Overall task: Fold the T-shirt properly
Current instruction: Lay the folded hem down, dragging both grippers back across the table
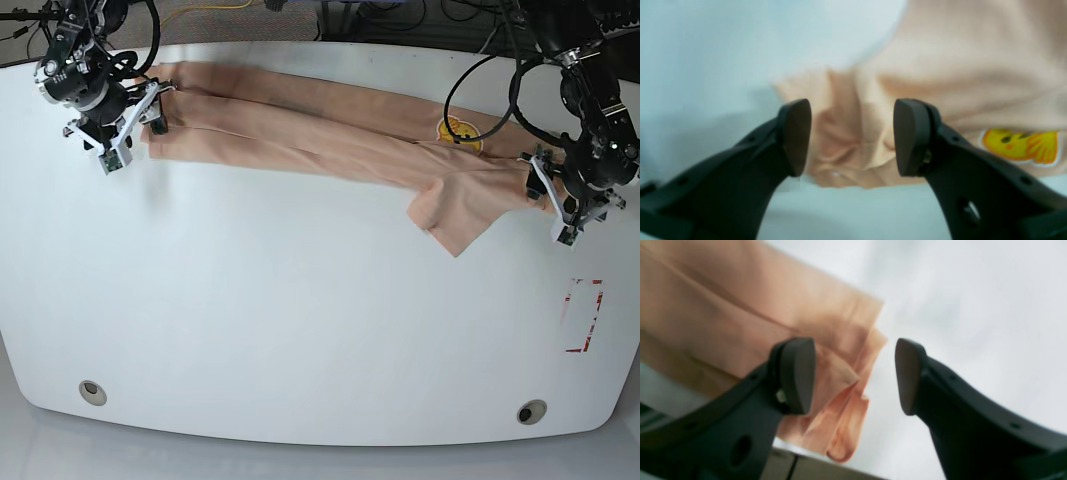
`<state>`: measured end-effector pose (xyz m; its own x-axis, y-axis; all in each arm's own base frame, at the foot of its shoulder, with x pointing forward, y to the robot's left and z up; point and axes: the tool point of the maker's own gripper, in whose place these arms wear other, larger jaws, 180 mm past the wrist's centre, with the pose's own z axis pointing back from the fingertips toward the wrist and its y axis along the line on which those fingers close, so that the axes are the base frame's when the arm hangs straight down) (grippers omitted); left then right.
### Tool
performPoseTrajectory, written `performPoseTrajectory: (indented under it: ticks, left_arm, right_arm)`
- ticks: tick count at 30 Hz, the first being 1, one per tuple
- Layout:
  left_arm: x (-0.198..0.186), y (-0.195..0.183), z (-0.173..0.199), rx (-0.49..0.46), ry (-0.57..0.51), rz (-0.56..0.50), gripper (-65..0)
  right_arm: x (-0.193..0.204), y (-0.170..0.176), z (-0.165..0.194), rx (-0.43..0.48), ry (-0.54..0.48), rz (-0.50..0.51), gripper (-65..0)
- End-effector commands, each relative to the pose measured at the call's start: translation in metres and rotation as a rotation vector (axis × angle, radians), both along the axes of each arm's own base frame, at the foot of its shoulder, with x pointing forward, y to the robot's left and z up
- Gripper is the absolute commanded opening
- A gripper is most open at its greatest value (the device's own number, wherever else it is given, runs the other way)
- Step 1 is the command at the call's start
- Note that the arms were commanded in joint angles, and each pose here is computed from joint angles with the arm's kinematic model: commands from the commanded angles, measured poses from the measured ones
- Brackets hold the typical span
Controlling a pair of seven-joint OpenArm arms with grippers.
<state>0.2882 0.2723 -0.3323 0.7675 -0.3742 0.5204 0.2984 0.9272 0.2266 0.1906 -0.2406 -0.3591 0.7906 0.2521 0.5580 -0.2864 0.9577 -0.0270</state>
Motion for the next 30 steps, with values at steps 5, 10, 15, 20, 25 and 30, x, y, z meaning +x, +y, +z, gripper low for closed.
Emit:
performPoseTrajectory:
  ticks: [5, 10, 15, 20, 25, 30]
  left_arm:
    - [0.029, -0.018, 0.042, -0.051, -0.107, -0.031, -28.3]
    - [0.029, -0.023, 0.028, -0.079, -0.069, -0.019, -28.5]
    - [0.012, -0.017, -0.001, -0.085, 0.023, 0.008, -33.9]
    - [-0.012, -0.005, -0.034, -0.107, 0.100, 0.018, -45.3]
    - [-0.035, 0.003, -0.058, -0.122, 0.167, 0.033, -48.3]
    - [-0.053, 0.005, -0.069, -0.116, 0.214, 0.036, -48.5]
  right_arm:
    - [0.031, 0.015, 0.032, 0.109, -0.151, 0.024, -28.7]
    - [0.030, 0.028, 0.024, 0.169, -0.145, 0.003, -32.0]
    - [0.019, 0.033, 0.014, 0.185, -0.108, 0.004, -46.3]
    - [0.004, 0.041, -0.011, 0.240, -0.041, 0.004, -60.2]
    - [-0.013, 0.034, -0.032, 0.220, 0.023, -0.022, -60.7]
    - [-0.026, 0.021, -0.050, 0.138, 0.093, -0.037, -60.7]
